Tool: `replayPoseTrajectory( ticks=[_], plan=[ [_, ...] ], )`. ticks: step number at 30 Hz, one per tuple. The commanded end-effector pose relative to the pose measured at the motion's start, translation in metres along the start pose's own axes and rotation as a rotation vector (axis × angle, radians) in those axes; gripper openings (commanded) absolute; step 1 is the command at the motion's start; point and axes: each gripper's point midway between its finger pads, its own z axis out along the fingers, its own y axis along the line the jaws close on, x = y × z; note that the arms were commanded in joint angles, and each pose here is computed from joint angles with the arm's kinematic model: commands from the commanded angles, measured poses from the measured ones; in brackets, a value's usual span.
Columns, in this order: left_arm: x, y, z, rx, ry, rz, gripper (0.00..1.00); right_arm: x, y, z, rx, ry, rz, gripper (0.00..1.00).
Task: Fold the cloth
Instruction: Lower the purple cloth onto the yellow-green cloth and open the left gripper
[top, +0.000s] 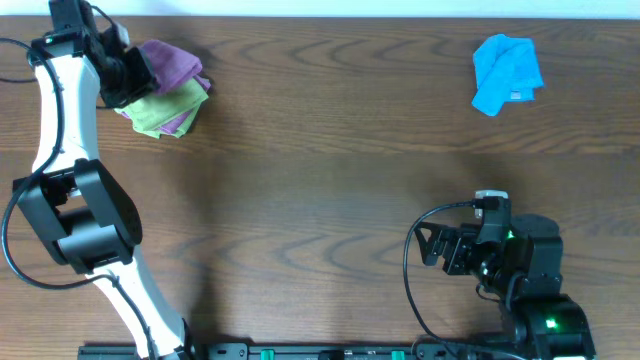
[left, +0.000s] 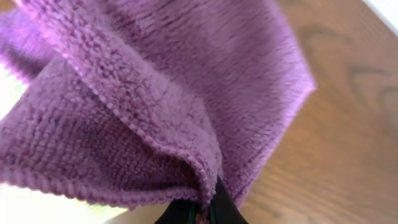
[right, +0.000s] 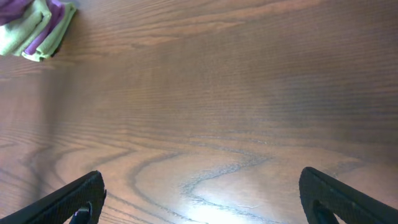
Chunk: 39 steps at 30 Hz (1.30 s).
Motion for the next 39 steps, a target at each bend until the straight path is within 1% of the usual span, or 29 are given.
replayPoseTrajectory(
  ticks=[1, 5, 9, 10, 12, 14, 16, 17, 20, 22, 25, 33, 34, 35, 36, 37, 38, 39],
  plan=[
    [-0.001, 0.022, -0.002, -0.123, 0.004, 0.044, 0.06, 0.0, -0.001, 0.0, 0.004, -0.004, 0.021, 0.99],
    [0.006, 0.034, -0.004, -0.188, 0.03, 0.059, 0.06, 0.0, -0.001, 0.0, 0.004, -0.004, 0.021, 0.99],
    [0.006, 0.033, -0.004, -0.185, 0.032, 0.058, 0.06, 0.0, -0.001, 0.0, 0.004, -0.004, 0.021, 0.99],
    [0.006, 0.034, -0.004, -0.186, 0.032, 0.059, 0.12, 0.0, -0.001, 0.0, 0.004, -0.004, 0.021, 0.99],
    [0.006, 0.034, -0.004, -0.186, 0.032, 0.059, 0.28, 0.0, -0.001, 0.0, 0.004, -0.004, 0.021, 0.99],
    [0.006, 0.034, -0.004, -0.186, 0.032, 0.059, 0.36, 0.0, -0.001, 0.0, 0.004, -0.004, 0.021, 0.99],
    [0.007, 0.034, -0.004, -0.187, 0.035, 0.058, 0.49, 0.0, -0.001, 0.0, 0.004, -0.004, 0.021, 0.99],
    [0.008, 0.034, -0.004, -0.191, 0.037, 0.057, 0.62, 0.0, -0.001, 0.0, 0.004, -0.004, 0.021, 0.99],
    [0.01, 0.038, -0.006, -0.213, 0.046, 0.056, 0.86, 0.0, -0.001, 0.0, 0.004, -0.004, 0.021, 0.99],
    [0.012, 0.039, -0.008, -0.218, 0.053, 0.068, 0.94, 0.0, -0.001, 0.0, 0.004, -0.004, 0.021, 0.99],
    [0.011, 0.037, -0.014, -0.219, 0.043, 0.075, 0.98, 0.0, -0.001, 0.0, 0.004, -0.004, 0.021, 0.99],
    [0.0, 0.025, -0.053, -0.22, -0.06, 0.096, 0.96, 0.0, -0.001, 0.0, 0.004, -0.004, 0.021, 0.99],
    [-0.003, 0.022, -0.058, -0.216, -0.079, 0.1, 0.96, 0.0, -0.001, 0.0, 0.004, -0.004, 0.021, 0.99],
    [-0.006, 0.018, -0.064, -0.202, -0.102, 0.105, 1.0, 0.0, -0.001, 0.0, 0.004, -0.004, 0.021, 0.99],
    [-0.01, 0.012, -0.068, -0.183, -0.126, 0.111, 0.82, 0.0, -0.001, 0.0, 0.004, -0.004, 0.021, 0.99],
    [-0.015, 0.006, -0.072, -0.156, -0.153, 0.116, 0.51, 0.0, -0.001, 0.0, 0.004, -0.004, 0.021, 0.99],
    [-0.02, 0.0, -0.075, -0.13, -0.177, 0.114, 0.16, 0.0, -0.001, 0.0, 0.004, -0.004, 0.021, 0.99],
    [-0.026, -0.007, -0.076, -0.096, -0.205, 0.102, 0.06, 0.0, -0.001, 0.0, 0.004, -0.004, 0.021, 0.99]
  ],
)
